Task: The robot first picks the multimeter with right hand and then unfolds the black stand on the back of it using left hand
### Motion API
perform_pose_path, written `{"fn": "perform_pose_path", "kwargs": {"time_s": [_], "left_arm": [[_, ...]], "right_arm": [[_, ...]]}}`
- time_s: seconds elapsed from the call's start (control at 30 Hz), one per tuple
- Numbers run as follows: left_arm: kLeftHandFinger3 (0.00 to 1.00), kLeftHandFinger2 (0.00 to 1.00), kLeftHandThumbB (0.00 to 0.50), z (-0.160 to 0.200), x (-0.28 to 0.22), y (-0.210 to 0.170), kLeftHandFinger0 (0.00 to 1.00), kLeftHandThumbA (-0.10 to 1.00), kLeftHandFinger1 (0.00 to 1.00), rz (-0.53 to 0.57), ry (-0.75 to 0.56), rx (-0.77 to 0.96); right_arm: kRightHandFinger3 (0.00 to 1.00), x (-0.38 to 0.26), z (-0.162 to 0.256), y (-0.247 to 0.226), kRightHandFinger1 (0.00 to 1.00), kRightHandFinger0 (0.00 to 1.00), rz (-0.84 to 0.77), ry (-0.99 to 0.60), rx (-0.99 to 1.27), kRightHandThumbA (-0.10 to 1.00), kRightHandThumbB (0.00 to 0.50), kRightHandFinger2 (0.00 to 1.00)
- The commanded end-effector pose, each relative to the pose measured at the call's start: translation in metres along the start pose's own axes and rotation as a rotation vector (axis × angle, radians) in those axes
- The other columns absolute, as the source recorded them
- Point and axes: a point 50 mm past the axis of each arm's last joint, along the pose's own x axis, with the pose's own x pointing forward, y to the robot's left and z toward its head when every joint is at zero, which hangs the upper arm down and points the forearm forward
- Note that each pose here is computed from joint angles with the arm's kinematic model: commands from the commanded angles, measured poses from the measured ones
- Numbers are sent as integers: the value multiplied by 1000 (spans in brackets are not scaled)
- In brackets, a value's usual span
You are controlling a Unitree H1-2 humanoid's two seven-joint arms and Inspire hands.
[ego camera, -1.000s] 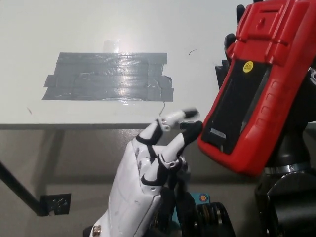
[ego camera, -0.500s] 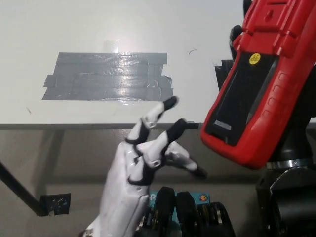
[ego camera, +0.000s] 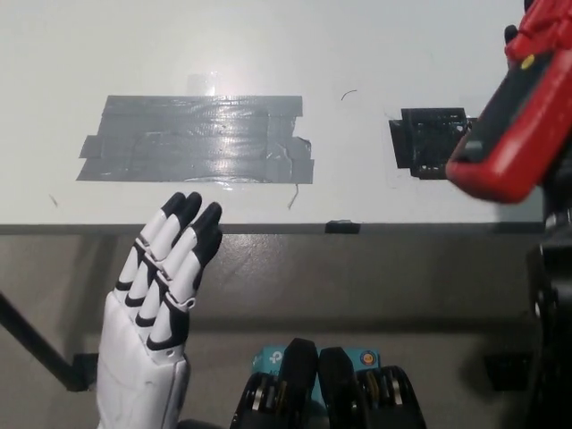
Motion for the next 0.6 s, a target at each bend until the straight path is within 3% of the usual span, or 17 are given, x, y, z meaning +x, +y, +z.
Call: {"fn": "perform_pose_path", "kwargs": {"time_s": [0.0,0.1,0.17,0.23,0.3,0.37,0.4,0.47,0.57], "left_arm": [[1000,1000,379,-5,-13,10,1000,1000,1000,-1,-11,51],[1000,1000,376,-4,-20,16,1000,1000,1000,-19,8,48],[1000,1000,377,-5,-23,19,1000,1000,1000,-29,22,61],[1000,1000,380,-8,-23,20,1000,1000,1000,-31,26,76],[1000,1000,391,-9,-24,20,1000,1000,1000,-33,22,68],[1000,1000,389,-5,-26,20,1000,1000,1000,-38,28,59],[1000,1000,384,-7,-26,19,1000,1000,1000,-43,25,63],[1000,1000,381,-7,-27,18,1000,1000,1000,-51,26,58],[1000,1000,377,-7,-29,18,1000,1000,1000,-56,38,52]], "right_arm": [[1000,57,11,9,310,64,54,-215,-328,-100,51,661],[883,73,9,4,317,17,33,-286,-480,-100,71,734],[805,90,10,7,297,0,-14,-338,-628,-100,115,775],[620,114,10,13,176,0,-36,-454,-923,-100,159,625],[486,130,8,18,69,0,-32,-518,-1094,-100,150,489],[456,148,5,21,2,0,-48,-550,-1258,-100,166,392],[497,155,5,23,10,0,-37,-552,-1295,-100,174,398],[683,168,-1,25,144,0,15,-537,-1368,-100,156,575],[772,180,-10,27,194,0,21,-550,-1501,-100,180,654]]}}
